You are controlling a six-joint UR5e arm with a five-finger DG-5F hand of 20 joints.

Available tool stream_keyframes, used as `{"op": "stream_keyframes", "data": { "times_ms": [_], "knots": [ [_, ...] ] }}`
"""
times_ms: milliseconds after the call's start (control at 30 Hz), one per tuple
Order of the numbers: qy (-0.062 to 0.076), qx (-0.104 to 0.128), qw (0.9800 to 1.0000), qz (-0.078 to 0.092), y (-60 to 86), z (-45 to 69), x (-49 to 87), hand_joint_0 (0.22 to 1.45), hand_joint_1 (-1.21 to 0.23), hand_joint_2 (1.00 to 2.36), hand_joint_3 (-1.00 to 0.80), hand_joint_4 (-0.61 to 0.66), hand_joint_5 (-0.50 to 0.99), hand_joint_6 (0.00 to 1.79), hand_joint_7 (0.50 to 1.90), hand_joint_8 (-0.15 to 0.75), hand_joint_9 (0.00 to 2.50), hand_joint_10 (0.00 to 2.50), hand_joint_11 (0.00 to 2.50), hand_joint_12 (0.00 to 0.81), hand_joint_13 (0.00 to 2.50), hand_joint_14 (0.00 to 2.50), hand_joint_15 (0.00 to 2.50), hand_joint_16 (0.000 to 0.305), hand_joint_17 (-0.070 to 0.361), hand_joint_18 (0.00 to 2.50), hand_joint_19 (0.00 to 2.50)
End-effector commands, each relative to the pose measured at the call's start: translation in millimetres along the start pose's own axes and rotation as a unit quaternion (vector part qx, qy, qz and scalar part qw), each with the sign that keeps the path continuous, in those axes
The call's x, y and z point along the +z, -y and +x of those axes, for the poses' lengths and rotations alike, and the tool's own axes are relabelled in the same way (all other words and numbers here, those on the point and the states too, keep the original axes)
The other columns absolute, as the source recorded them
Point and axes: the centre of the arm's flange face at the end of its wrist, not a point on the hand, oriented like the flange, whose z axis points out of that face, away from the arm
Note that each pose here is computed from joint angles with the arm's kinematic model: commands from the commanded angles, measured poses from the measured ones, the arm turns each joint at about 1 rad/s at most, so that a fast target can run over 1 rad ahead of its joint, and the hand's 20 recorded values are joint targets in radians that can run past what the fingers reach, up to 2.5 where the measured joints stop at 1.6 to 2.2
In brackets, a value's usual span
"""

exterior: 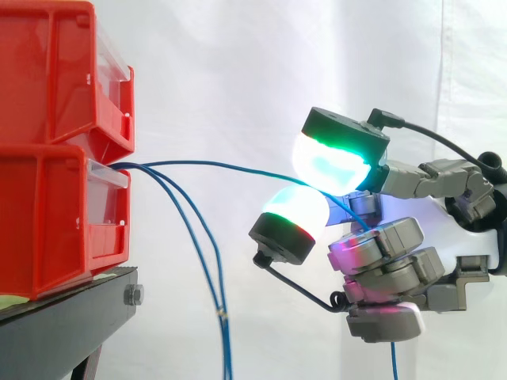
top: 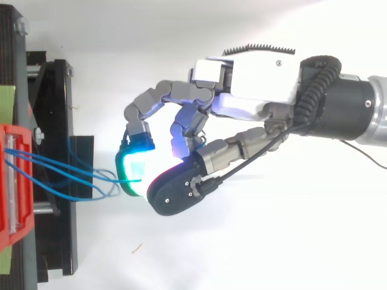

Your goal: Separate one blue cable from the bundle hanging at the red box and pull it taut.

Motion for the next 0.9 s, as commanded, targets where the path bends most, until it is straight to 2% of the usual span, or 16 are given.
{"op": "stream_keyframes", "data": {
  "times_ms": [0,133,267,433,667,867],
  "knots": [
    [0.001,0.000,1.0000,0.002,1.3,-1.4,-0.3,0.73,-0.82,1.01,-0.35,-0.08,-0.20,0.88,1.15,0.341,0.98,0.96,1.54,0.405,0.93,1.56,1.45,0.047,0.106,1.26,1.32],
    [-0.001,0.000,1.0000,0.001,0.2,-0.1,-0.4,0.73,-0.82,1.01,-0.35,-0.08,-0.20,0.88,1.14,0.338,0.96,1.04,1.52,0.405,0.88,1.78,1.40,0.046,0.103,1.28,1.38],
    [0.000,-0.001,1.0000,0.001,-0.5,-1.2,0.0,0.73,-0.82,1.01,-0.35,-0.08,-0.20,0.88,1.15,0.337,0.94,1.09,1.49,0.398,0.86,1.84,1.40,0.046,0.103,1.29,1.42],
    [0.000,-0.001,1.0000,0.004,0.3,-1.3,-0.8,0.73,-0.82,1.01,-0.35,-0.08,-0.20,0.88,1.16,0.337,0.93,1.12,1.48,0.398,0.85,1.89,1.40,0.046,0.103,1.30,1.44],
    [-0.014,-0.002,0.9998,0.016,2.5,-2.9,-3.2,0.72,-0.83,1.01,-0.30,-0.09,-0.20,0.88,1.17,0.343,0.93,1.14,1.48,0.401,0.85,1.93,1.38,0.045,0.101,1.30,1.46],
    [-0.012,-0.003,0.9998,0.015,2.4,-2.3,-3.0,0.70,-0.83,1.02,-0.24,-0.09,-0.19,0.89,1.19,0.341,0.95,1.17,1.51,0.392,0.86,1.96,1.38,0.045,0.101,1.31,1.48]
  ]
}}
